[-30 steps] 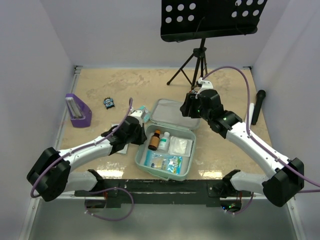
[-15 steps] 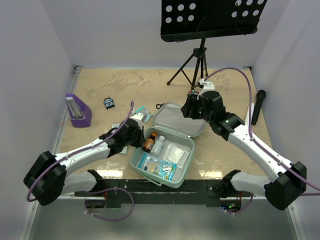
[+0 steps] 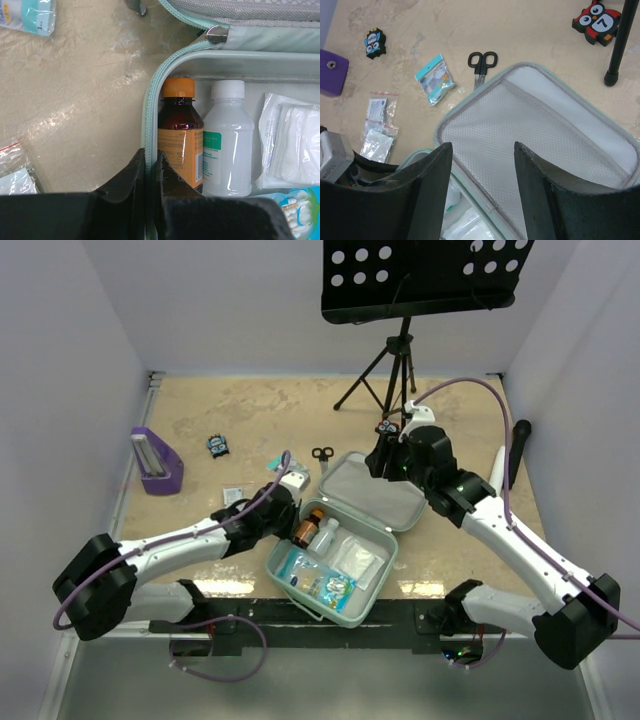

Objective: Organize the medicine kit
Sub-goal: Move the medicine box to the center of the board, then pick up the medical item at the center of the board.

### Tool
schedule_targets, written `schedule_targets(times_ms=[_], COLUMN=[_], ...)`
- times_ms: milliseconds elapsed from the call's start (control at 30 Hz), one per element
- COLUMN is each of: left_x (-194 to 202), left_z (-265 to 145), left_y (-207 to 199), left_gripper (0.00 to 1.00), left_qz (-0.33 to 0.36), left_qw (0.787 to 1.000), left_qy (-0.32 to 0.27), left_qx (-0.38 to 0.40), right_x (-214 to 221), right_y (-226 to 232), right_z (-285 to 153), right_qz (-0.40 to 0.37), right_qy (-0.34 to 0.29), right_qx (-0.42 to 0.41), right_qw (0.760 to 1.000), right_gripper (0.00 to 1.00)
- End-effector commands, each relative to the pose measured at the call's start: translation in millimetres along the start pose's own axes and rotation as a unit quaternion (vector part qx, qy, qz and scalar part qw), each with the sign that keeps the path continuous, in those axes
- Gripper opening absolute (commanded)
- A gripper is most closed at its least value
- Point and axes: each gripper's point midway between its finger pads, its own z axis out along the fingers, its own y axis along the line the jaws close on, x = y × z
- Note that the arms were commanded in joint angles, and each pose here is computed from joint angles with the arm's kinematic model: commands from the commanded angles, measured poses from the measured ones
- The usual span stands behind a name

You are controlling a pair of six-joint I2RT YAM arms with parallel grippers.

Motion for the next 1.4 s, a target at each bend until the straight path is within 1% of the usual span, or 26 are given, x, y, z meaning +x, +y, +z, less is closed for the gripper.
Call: schedule_targets(times_ms=[0,167,267,333,433,567,667,833,967,1067,1167,1267,1367], left_x=[-81.2,-87.4,-87.8,-92.7,-98.0,-102.6,-113.4,-118.6,-115.2,-115.7,-113.2,-108.2,-106.2], left_z=[-6.4,3.6,19.7,24.5,31.0,41.0,43.6,44.7,41.6,32.9,27.1,22.4,8.9], left_y=[-51.0,-71.7,-81.9,-88.7,-91.8,-93.7,-97.6,-93.1,-78.8,-72.4,-67.0,-59.9,-50.7], left_gripper=[0.00,0.00,0.00,0.00,0.00,0.00,0.01,0.10,0.16,0.24,0.33,0.36,0.37], left_qz=[-0.014,0.009,0.019,0.022,0.024,0.030,0.040,0.041,0.031,0.022,0.015,0.005,-0.013], left_qw=[0.989,0.984,0.984,0.983,0.982,0.982,0.981,0.984,0.990,0.990,0.991,0.993,0.993], left_qy=[-0.120,-0.125,-0.112,-0.112,-0.118,-0.117,-0.124,-0.118,-0.108,-0.115,-0.114,-0.102,-0.109], left_qx=[0.087,0.125,0.138,0.146,0.147,0.143,0.142,0.124,0.087,0.076,0.067,0.051,0.036], right_x=[-12.1,-12.9,-16.1,-13.7,-7.5,-2.9,0.6,-2.7,-8.3,-11.6,-10.4,-10.6,-12.2], right_y=[-3.8,-9.2,-10.5,-7.8,-9.6,-11.3,-12.4,-13.1,-10.4,-6.4,-4.9,-4.6,-2.9], right_z=[-8.8,-11.3,-14.1,-12.8,-10.3,-9.9,-6.5,-6.1,-9.6,-12.3,-13.0,-13.6,-14.8], right_qz=[-0.004,-0.016,-0.015,-0.008,-0.005,0.002,0.001,-0.005,-0.005,-0.001,0.000,-0.001,-0.002], right_qy=[-0.028,-0.023,-0.036,-0.033,-0.023,-0.025,-0.018,-0.018,-0.024,-0.029,-0.029,-0.030,-0.033], right_qx=[0.006,0.021,0.022,0.014,0.018,0.016,0.019,0.026,0.021,0.011,0.006,0.005,0.000], right_qw=[1.000,0.999,0.999,0.999,1.000,1.000,1.000,0.999,0.999,1.000,1.000,1.000,0.999], right_gripper=[0.56,0.56,0.56,0.56,0.56,0.56,0.56,0.56,0.56,0.56,0.56,0.56,0.56])
